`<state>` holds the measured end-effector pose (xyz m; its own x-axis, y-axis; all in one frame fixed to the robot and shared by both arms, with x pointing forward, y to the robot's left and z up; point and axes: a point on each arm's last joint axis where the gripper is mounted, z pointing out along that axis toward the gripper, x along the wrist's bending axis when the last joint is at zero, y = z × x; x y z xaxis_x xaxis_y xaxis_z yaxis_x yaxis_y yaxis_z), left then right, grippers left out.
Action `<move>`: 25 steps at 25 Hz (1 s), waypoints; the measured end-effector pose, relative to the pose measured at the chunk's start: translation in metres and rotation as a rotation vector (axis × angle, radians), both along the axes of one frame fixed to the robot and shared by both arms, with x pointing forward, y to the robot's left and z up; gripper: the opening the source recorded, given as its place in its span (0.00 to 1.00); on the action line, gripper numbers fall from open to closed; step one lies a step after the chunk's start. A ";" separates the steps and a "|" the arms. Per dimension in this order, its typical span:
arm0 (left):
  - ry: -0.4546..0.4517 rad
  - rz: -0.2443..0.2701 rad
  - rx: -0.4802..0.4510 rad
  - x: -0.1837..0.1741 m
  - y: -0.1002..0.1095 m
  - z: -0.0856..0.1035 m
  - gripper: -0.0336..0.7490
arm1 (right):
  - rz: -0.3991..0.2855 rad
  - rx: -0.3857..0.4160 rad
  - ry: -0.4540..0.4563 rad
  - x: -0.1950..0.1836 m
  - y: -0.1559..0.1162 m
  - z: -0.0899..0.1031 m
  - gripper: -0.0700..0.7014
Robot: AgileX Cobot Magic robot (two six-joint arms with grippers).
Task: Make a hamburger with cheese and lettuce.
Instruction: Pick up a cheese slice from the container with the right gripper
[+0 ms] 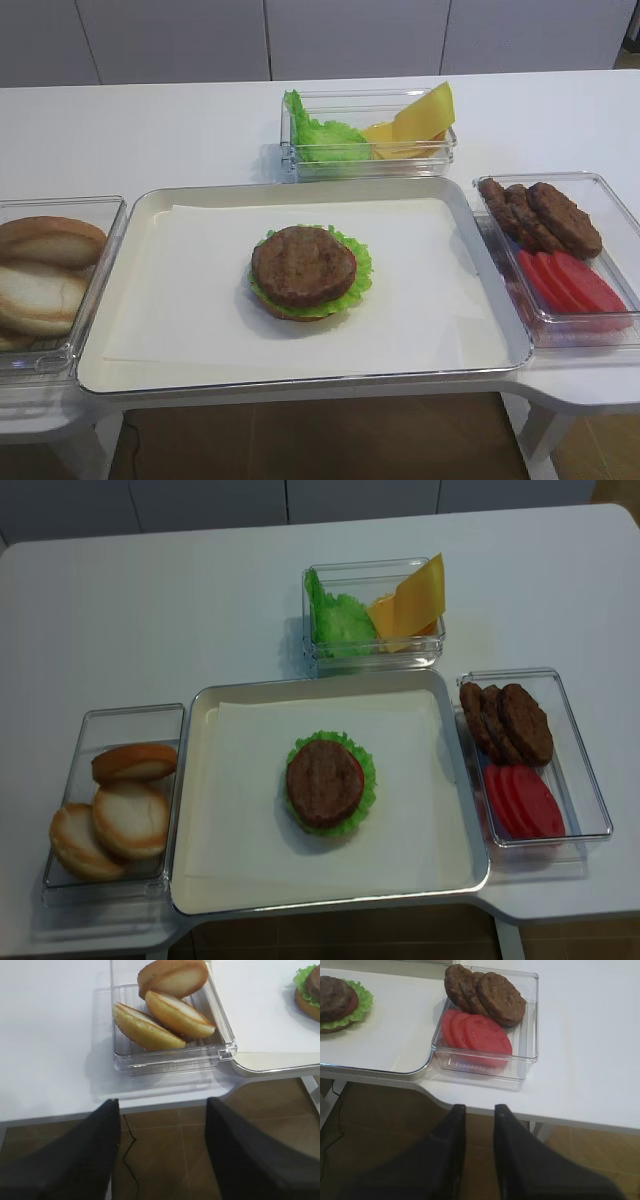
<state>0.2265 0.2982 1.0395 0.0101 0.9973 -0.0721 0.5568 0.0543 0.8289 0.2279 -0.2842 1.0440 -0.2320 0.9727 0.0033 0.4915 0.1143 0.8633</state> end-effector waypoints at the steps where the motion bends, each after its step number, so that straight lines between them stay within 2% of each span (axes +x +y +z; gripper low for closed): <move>1: 0.000 0.000 0.000 0.000 0.000 0.000 0.56 | -0.002 0.008 0.000 0.000 0.000 0.000 0.30; 3: 0.000 0.000 0.000 0.000 0.000 0.000 0.56 | 0.000 0.051 -0.021 0.001 0.002 0.003 0.34; 6: 0.000 0.000 0.000 0.000 0.000 0.000 0.56 | 0.010 0.134 -0.118 0.001 0.006 0.017 0.43; 8: 0.000 0.000 0.000 0.000 0.000 0.000 0.56 | 0.003 0.159 -0.173 0.005 0.006 0.029 0.46; 11: 0.000 0.000 0.000 0.000 0.000 0.000 0.56 | -0.017 0.173 -0.193 0.023 0.006 0.047 0.47; 15: 0.000 0.000 0.000 0.000 0.000 0.000 0.56 | -0.041 0.205 -0.160 0.057 0.007 0.063 0.48; 18: 0.000 0.000 0.000 0.000 0.000 0.000 0.56 | -0.060 0.245 -0.094 0.089 0.009 0.068 0.48; 25: 0.000 0.000 0.000 0.000 0.000 0.000 0.56 | -0.094 0.274 0.107 0.176 0.014 0.075 0.48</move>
<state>0.2265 0.2982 1.0395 0.0101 0.9973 -0.0721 0.5568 0.0543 0.8289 0.4040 -0.2703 1.1190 -0.1251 0.9494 0.2881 0.5783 -0.1661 0.7987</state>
